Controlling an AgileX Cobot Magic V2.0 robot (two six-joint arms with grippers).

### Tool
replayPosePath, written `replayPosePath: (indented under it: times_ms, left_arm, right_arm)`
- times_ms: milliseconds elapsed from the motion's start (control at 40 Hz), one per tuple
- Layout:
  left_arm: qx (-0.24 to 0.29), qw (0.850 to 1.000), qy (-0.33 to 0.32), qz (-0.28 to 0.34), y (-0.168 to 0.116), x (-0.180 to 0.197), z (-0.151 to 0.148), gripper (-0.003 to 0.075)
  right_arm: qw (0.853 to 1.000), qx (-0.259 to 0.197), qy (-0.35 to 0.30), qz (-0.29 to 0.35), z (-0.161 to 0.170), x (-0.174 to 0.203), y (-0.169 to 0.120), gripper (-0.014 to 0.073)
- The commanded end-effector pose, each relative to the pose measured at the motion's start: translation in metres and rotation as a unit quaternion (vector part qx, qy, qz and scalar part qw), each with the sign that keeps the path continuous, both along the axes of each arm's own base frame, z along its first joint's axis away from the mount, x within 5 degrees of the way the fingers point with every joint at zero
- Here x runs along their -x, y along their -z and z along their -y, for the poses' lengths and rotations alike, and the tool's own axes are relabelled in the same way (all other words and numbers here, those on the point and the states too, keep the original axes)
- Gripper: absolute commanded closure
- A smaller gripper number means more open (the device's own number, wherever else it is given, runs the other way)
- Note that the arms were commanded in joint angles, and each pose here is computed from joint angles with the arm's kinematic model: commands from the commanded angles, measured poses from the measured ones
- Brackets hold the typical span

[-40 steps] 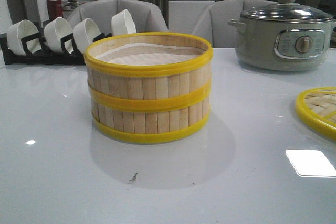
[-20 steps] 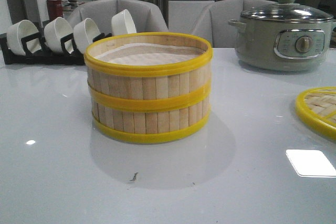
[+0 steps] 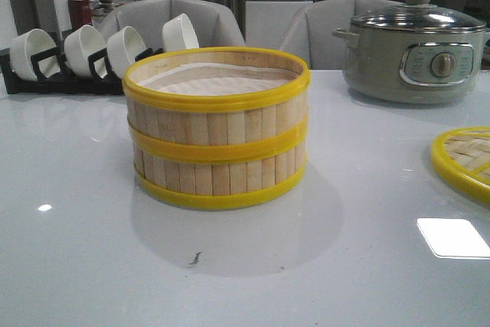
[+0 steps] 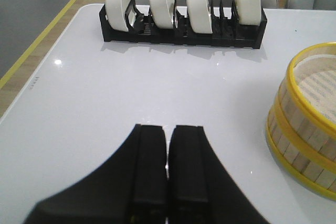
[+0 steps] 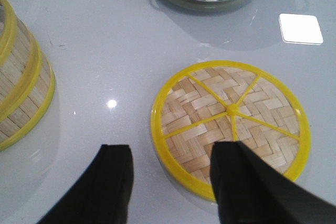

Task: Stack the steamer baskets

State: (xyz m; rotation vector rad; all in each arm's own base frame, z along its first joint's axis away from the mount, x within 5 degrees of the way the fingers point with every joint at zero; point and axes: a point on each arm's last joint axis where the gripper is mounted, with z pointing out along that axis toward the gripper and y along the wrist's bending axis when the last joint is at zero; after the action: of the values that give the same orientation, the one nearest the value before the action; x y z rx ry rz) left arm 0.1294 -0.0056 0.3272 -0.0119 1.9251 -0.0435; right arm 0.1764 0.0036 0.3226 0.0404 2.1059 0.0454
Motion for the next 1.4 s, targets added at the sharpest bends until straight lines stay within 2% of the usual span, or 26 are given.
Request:
replayPosePath:
  times_ms: [0, 525, 724, 874, 1024, 1374]
  left_arm:
    - [0.012, 0.998, 0.004, 0.059, -0.018, -0.001, 0.001, 0.0635]
    - [0.012, 0.998, 0.004, 0.059, -0.018, -0.001, 0.001, 0.0635]
    - [0.012, 0.998, 0.004, 0.059, -0.018, -0.001, 0.001, 0.0635]
    - [0.012, 0.998, 0.004, 0.059, -0.018, -0.001, 0.001, 0.0635]
    - [0.012, 0.998, 0.004, 0.059, -0.018, -0.001, 0.001, 0.0635]
    - [0.012, 0.998, 0.004, 0.059, -0.018, -0.001, 0.001, 0.0635]
  right_arm:
    - [0.998, 0.007, -0.001, 0.061, 0.0, -0.004, -0.019, 0.0152]
    - [1.0, -0.01, 0.001, 0.005, -0.001, 0.001, -0.01, 0.0152]
    - [0.999, -0.014, 0.042, -0.014, 0.014, -0.009, -0.014, 0.0152]
    - [0.995, -0.017, 0.088, -0.044, 0.034, -0.031, -0.019, 0.0153]
    - [0.992, -0.022, 0.101, -0.066, 0.045, -0.062, -0.019, 0.0153]
    - [0.984, -0.029, 0.101, -0.141, 0.058, -0.133, 0.012, 0.0153]
